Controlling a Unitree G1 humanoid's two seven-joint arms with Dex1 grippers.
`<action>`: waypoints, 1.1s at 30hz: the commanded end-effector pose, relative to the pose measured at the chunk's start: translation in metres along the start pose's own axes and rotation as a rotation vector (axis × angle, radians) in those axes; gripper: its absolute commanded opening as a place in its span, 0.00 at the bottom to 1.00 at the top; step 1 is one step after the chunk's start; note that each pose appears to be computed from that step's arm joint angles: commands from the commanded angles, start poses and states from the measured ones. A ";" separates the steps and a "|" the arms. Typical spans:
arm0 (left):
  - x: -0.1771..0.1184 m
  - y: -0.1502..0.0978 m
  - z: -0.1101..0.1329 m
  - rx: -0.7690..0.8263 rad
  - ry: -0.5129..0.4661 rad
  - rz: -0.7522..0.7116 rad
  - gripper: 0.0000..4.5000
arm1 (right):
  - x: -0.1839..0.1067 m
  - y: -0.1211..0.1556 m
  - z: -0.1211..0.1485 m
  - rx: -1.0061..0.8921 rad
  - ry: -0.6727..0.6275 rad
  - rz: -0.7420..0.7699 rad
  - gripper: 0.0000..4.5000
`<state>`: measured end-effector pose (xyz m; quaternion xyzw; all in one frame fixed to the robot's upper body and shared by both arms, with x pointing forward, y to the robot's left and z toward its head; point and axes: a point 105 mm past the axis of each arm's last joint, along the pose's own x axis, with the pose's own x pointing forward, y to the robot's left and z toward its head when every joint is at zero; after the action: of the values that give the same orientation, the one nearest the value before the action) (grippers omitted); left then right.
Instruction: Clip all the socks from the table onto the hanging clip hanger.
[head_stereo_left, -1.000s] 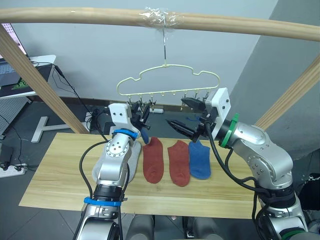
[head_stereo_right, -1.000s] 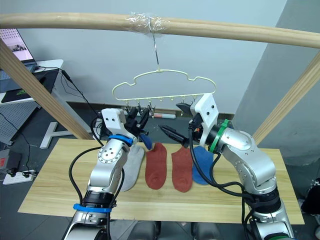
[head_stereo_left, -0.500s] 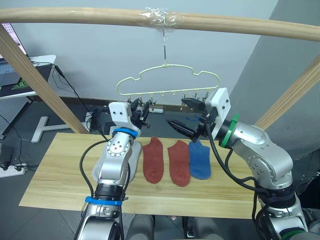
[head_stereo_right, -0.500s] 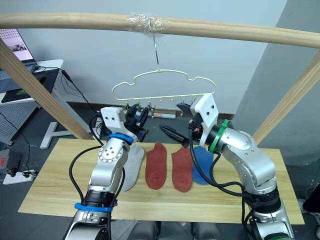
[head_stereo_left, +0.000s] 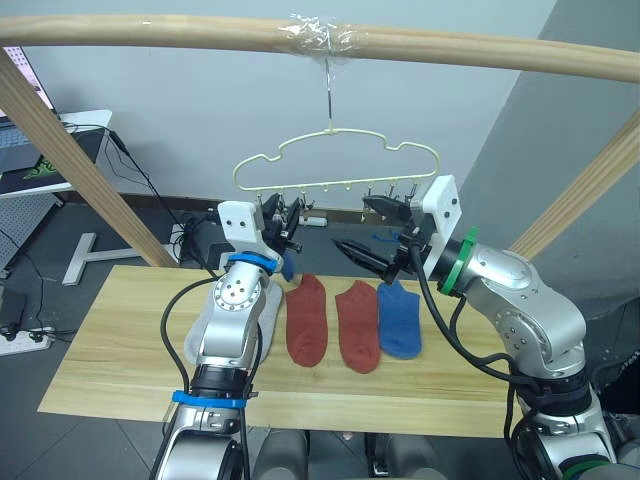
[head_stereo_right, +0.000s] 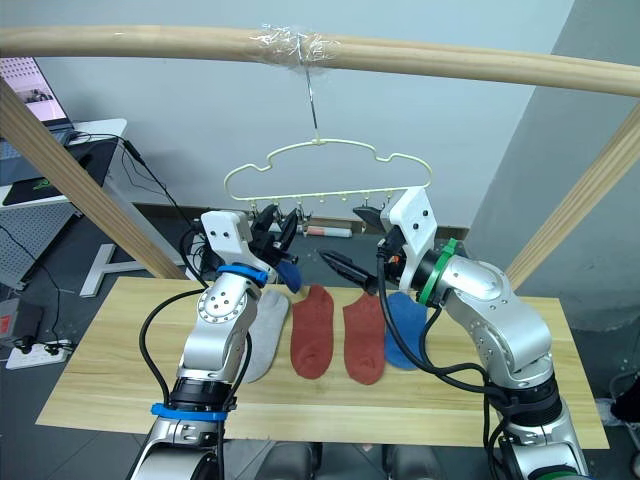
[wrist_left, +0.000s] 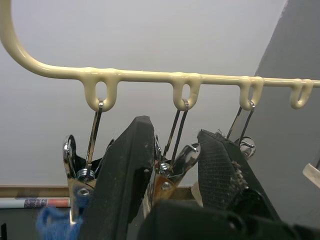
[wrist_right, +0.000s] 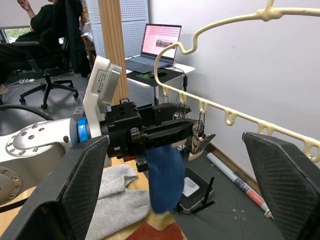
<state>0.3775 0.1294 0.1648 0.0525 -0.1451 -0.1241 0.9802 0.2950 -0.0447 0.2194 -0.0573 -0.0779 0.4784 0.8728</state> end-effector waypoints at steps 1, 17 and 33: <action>0.001 0.001 0.019 0.029 -0.072 -0.003 0.35 | -0.001 0.001 0.012 -0.021 -0.038 0.006 1.00; -0.002 0.003 0.014 -0.025 -0.033 -0.054 0.00 | -0.018 -0.011 -0.069 0.048 0.238 -0.147 1.00; -0.017 0.007 0.006 -0.054 0.029 -0.119 0.00 | -0.054 -0.054 -0.227 0.082 0.682 -0.385 1.00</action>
<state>0.3636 0.1404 0.1636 0.0386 -0.1178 -0.1866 0.9746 0.3498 -0.1248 -0.0027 -0.1582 0.2428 0.2622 0.9205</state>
